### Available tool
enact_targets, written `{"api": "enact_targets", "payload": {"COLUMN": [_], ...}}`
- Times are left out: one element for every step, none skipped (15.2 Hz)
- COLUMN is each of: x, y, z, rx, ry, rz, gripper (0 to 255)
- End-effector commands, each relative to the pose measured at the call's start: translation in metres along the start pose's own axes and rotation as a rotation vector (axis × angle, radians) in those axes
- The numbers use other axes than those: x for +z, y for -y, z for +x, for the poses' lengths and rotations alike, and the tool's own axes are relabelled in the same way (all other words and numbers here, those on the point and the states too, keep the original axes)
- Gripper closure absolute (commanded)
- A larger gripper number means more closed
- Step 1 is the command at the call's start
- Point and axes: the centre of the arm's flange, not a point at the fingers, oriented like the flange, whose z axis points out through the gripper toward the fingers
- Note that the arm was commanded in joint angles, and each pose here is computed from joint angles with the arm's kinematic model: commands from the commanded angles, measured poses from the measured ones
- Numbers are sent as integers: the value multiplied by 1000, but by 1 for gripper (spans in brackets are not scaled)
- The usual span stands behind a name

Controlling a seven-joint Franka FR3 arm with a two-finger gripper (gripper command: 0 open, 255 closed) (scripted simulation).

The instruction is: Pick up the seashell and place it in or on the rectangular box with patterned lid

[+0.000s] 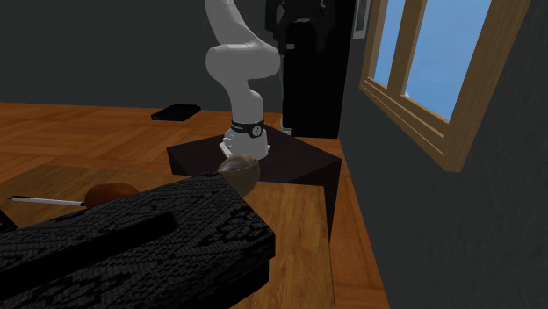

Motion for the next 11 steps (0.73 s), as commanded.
{"api": "enact_targets", "payload": {"x": [20,29,38,48,57,66,75,84,93,101,110], "y": [-15,-23,-31,-40,-48,-57,-65,-74,-82,-91,-100], "z": [3,4,5,6,7,8,9,10,11,12,13], "rx": [20,31,41,51,62,72,83,93,104,114,124], "ry": [-22,-32,-42,-52,-62,-72,-81,-91,-101,-111,-121], "rz": [-11,-16,-22,-27,-33,-38,-43,-49,-54,-59,-65], "gripper": [0,0,0,0,0,0,0,0,0,0,0]}}
